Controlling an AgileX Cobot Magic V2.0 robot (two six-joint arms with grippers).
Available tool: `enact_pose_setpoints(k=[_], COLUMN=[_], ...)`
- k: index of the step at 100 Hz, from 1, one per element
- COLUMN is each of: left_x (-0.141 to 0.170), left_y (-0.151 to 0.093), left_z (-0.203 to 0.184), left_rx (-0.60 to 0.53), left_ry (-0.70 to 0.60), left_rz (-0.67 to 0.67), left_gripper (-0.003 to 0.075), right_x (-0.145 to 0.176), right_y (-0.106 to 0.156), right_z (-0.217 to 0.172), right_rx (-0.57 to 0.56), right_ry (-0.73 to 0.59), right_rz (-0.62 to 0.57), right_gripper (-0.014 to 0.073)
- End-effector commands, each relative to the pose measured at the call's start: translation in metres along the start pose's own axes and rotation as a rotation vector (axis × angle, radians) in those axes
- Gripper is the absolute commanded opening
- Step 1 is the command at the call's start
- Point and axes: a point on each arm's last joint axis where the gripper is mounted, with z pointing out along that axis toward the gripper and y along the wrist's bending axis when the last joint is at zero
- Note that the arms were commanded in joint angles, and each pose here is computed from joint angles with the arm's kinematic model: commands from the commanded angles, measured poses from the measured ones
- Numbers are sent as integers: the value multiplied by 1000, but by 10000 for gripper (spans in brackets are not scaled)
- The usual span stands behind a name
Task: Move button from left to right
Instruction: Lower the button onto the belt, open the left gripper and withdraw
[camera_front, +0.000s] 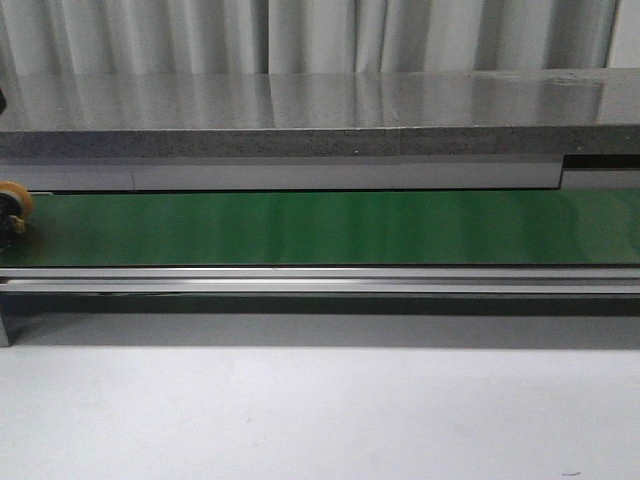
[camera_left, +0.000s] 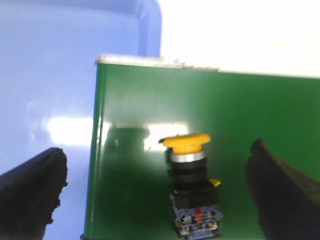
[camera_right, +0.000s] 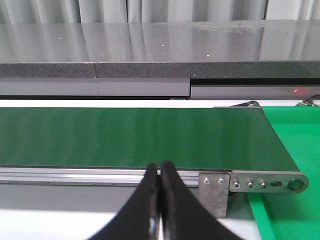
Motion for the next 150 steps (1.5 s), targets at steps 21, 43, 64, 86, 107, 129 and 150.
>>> enact_pose_setpoints(k=[21, 43, 64, 86, 107, 129, 150], left_x=[28, 88, 158, 218, 251, 259, 259], left_y=[-37, -38, -36, -34, -34, -33, -33], left_z=[-85, -118, -134, -140, -150, -139, -139], left_rx=[27, 13, 13, 19, 23, 23, 23], left_ry=[-407, -613, -788, -905, -1030, -1012, -1011], left_rz=[76, 77, 52, 52, 60, 59, 59], left_gripper=[686, 686, 686, 686, 686, 686, 649], right_x=[-8, -8, -8, -8, -8, -8, -8], right_y=[1, 1, 1, 1, 1, 1, 1], right_z=[-2, -2, -2, -2, -2, -2, -2], right_rx=[-13, -13, -13, -13, -13, -13, -13], right_ry=[-100, -100, -100, -100, -100, -100, -100], right_rz=[-2, -2, -2, -2, -2, -2, -2], right_gripper=[-68, -68, -68, -68, -68, -68, -68])
